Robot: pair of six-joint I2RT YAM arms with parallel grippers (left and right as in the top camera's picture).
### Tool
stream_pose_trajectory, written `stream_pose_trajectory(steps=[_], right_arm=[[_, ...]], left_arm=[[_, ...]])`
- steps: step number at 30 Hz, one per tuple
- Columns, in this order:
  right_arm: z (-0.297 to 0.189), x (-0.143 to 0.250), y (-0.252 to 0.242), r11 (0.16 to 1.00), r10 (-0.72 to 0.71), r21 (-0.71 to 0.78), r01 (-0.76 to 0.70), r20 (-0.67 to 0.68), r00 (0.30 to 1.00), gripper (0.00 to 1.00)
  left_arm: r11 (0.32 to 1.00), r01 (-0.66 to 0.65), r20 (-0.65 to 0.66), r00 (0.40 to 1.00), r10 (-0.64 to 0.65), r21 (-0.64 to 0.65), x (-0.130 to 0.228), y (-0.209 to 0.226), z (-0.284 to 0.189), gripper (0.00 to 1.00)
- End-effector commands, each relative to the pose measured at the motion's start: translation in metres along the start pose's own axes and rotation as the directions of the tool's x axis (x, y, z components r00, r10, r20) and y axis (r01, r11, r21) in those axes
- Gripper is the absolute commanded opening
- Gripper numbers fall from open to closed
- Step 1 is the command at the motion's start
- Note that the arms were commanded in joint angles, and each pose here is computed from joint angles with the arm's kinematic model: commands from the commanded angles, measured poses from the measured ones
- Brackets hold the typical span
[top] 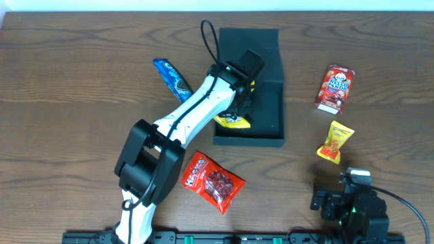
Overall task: Pack container
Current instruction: 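Carry the yellow packet into the black box and release, then move the left gripper to the red Hacks packet and grasp it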
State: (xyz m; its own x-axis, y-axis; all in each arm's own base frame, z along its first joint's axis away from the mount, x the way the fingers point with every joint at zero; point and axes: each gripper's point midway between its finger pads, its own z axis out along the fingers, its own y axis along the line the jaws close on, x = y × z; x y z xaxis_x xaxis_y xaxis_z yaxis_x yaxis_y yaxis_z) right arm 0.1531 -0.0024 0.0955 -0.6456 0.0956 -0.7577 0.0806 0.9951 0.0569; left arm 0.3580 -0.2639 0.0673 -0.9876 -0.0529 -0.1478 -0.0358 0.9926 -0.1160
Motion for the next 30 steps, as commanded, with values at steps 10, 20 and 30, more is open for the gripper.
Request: stream_pose_trajectory(steps=[10, 20, 30], right_arm=[[0.0, 0.001, -0.002, 1.0, -0.002, 0.009, 0.002, -0.002, 1.0, 0.99], [0.0, 0.001, -0.002, 1.0, -0.001, 0.009, 0.001, -0.002, 1.0, 0.99], [0.0, 0.001, -0.002, 1.0, -0.001, 0.009, 0.001, -0.002, 1.0, 0.99]], left_arm=[[0.991, 0.107, -0.037, 0.993, -0.11, -0.075, 0.007, 0.017, 0.008, 0.3], [0.992, 0.105, -0.006, 0.994, -0.106, -0.065, 0.002, 0.014, 0.002, 0.6], [0.996, 0.09, 0.181, 0.979, -0.088, -0.003, -0.012, 0.015, -0.086, 0.82]])
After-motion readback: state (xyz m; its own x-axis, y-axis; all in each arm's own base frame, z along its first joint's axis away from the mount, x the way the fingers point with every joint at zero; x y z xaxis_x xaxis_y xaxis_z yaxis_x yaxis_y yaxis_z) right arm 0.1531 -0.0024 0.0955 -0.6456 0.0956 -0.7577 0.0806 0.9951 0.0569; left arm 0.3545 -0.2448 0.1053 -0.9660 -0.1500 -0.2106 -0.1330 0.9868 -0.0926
